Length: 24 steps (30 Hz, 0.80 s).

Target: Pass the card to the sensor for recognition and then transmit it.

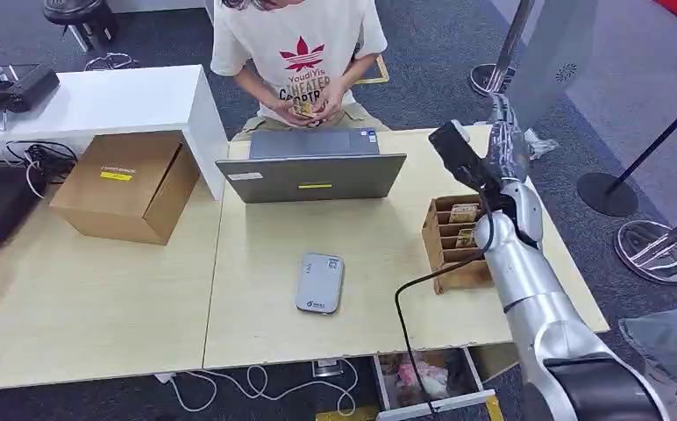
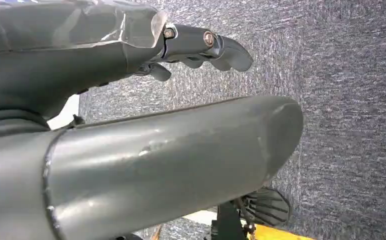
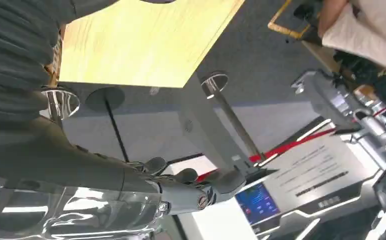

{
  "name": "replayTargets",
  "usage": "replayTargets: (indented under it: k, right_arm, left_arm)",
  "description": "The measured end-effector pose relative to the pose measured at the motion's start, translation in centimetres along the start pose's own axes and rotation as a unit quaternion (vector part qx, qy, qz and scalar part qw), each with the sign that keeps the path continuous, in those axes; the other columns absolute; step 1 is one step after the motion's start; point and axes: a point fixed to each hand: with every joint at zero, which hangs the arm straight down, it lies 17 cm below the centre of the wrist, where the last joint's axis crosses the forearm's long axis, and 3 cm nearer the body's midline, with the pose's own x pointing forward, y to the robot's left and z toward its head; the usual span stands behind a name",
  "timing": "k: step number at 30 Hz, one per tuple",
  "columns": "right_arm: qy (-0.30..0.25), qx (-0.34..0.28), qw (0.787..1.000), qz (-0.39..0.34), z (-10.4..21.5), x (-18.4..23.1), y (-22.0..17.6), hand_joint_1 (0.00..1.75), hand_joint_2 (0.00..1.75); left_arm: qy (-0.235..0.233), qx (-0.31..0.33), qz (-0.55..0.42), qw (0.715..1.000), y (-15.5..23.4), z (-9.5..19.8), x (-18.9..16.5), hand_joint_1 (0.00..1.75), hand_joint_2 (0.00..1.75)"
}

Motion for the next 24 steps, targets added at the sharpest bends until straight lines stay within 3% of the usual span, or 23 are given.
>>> replayTargets:
  k: [13,24]
  right_arm:
    - [-0.022,0.050,0.998,0.017,2.0,2.5,3.0,0.00,1.75]
    - [0.039,0.035,0.996,0.073,2.3,0.3,2.3,0.00,1.75]
  left_arm:
    - [0.002,0.000,-0.004,1.000,0.2,-0.1,0.1,0.00,0.00]
    - [0.007,0.001,-0.004,1.000,0.3,-0.1,0.0,0.00,0.00]
